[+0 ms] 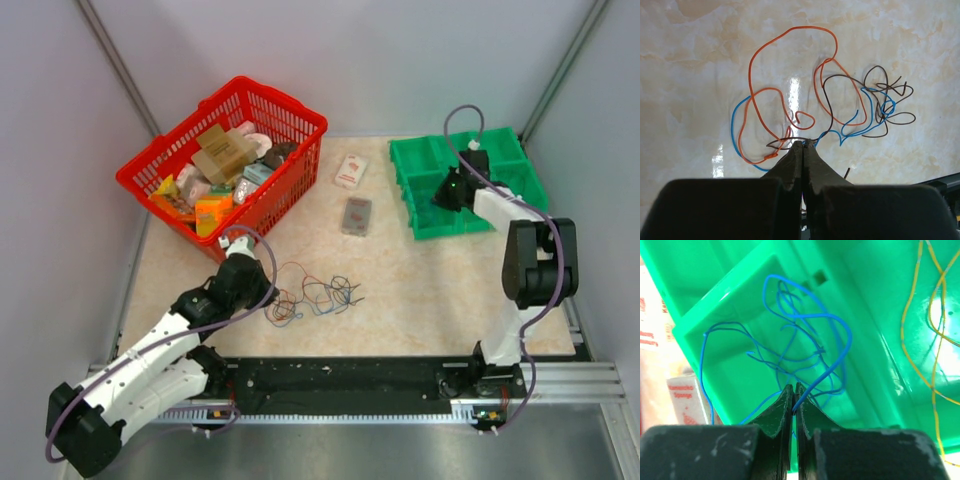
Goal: Untangle the cables
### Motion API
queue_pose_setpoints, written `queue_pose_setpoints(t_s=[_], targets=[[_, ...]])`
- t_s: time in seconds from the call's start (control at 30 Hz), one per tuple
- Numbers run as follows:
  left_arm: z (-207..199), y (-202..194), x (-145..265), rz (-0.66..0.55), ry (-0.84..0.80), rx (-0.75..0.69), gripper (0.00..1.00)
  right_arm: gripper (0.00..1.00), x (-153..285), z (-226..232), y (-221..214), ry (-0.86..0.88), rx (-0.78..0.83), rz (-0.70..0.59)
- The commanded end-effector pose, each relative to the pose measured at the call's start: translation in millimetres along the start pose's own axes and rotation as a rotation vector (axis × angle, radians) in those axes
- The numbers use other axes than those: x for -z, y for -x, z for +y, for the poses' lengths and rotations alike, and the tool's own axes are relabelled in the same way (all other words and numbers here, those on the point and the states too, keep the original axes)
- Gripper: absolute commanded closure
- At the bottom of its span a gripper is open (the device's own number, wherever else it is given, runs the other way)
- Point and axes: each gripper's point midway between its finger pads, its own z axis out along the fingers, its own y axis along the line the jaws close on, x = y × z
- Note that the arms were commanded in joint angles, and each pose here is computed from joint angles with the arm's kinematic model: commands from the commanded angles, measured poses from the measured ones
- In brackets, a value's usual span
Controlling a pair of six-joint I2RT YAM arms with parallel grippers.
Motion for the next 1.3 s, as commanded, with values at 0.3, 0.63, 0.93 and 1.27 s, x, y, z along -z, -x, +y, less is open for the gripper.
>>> queue_pose_setpoints(t_s=[0.3,0.63,0.93,1.27], targets=[[-30,7,0,0.022,-0.112,-0.008,1.00,0.93,7,11,13,-0.242,0.334,-0.027],[-52,14,5,0.044,-0.178,-0.023,1.00,0.36,114,48,-2,-0.049,0.400,-0.066],[-66,17,9,0.059,-0.232,-0.016,1.00,0.31,153,136,-171,0.411,0.854,0.109],[-83,25,26,0.057,-0.298,0.014,1.00,0.31,250,203,-307,1.235,0.887,0.277]])
